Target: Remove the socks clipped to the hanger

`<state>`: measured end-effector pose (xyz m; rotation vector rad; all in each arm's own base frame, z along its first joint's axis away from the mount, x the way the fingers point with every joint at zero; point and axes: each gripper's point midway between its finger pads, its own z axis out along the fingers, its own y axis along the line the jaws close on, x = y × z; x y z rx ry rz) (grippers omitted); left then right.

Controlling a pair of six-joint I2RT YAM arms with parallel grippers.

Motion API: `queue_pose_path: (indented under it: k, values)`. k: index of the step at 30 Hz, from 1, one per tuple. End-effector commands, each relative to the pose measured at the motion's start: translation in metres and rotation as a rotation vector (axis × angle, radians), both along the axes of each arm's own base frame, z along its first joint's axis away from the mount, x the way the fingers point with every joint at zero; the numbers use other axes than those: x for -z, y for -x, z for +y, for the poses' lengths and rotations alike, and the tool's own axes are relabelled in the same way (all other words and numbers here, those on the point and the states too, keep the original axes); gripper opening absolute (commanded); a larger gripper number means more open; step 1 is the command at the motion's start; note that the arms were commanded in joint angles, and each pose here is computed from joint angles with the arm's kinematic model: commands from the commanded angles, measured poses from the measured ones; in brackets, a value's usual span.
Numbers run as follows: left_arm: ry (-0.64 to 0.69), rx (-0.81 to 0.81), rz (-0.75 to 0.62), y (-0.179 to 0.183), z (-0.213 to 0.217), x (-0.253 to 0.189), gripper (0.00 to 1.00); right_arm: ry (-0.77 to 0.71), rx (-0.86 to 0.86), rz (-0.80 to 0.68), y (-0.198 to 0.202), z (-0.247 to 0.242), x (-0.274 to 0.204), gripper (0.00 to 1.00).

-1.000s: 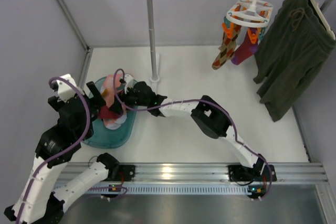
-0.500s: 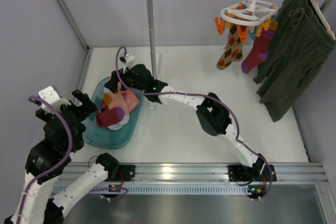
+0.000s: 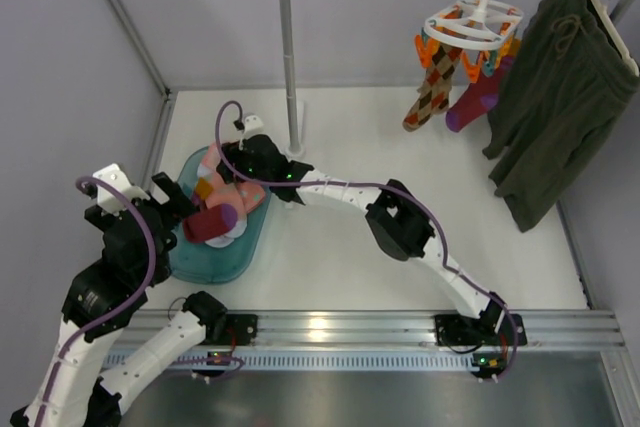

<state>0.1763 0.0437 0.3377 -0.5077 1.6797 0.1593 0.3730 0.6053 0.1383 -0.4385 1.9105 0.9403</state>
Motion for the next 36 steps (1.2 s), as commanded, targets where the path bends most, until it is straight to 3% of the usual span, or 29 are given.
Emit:
queue_pose_path:
  k: [1, 11, 13, 15, 16, 18, 27, 36]
  values:
    - [0.018, 0.005, -0.012, -0.002, -0.002, 0.001, 0.99, -0.028, 0.015, 0.026, 0.008, 0.006, -0.005, 0.60]
    - [0.024, 0.022, -0.011, -0.003, -0.006, 0.008, 0.99, -0.155, -0.123, 0.031, 0.004, 0.037, -0.007, 0.50]
    - [0.026, 0.026, -0.008, -0.003, -0.007, 0.010, 0.99, -0.177, -0.144, 0.016, 0.002, 0.039, -0.009, 0.44]
    - [0.026, 0.026, -0.009, -0.004, -0.007, 0.010, 0.99, -0.205, -0.183, -0.024, 0.004, 0.041, -0.021, 0.32]
    - [0.026, 0.026, -0.010, -0.004, -0.007, 0.010, 0.99, -0.214, -0.196, -0.040, 0.005, 0.042, -0.026, 0.16]
    - [0.029, 0.031, -0.014, -0.005, -0.009, 0.009, 0.99, -0.248, -0.248, -0.105, 0.011, 0.045, -0.050, 0.01]
    - [0.035, 0.024, -0.004, -0.008, -0.011, 0.017, 0.99, -0.323, -0.415, -0.387, 0.071, 0.034, -0.144, 0.00]
    - [0.061, 0.020, -0.020, -0.007, -0.011, 0.015, 0.99, -0.376, -0.503, -0.503, 0.120, 0.007, -0.184, 0.00]
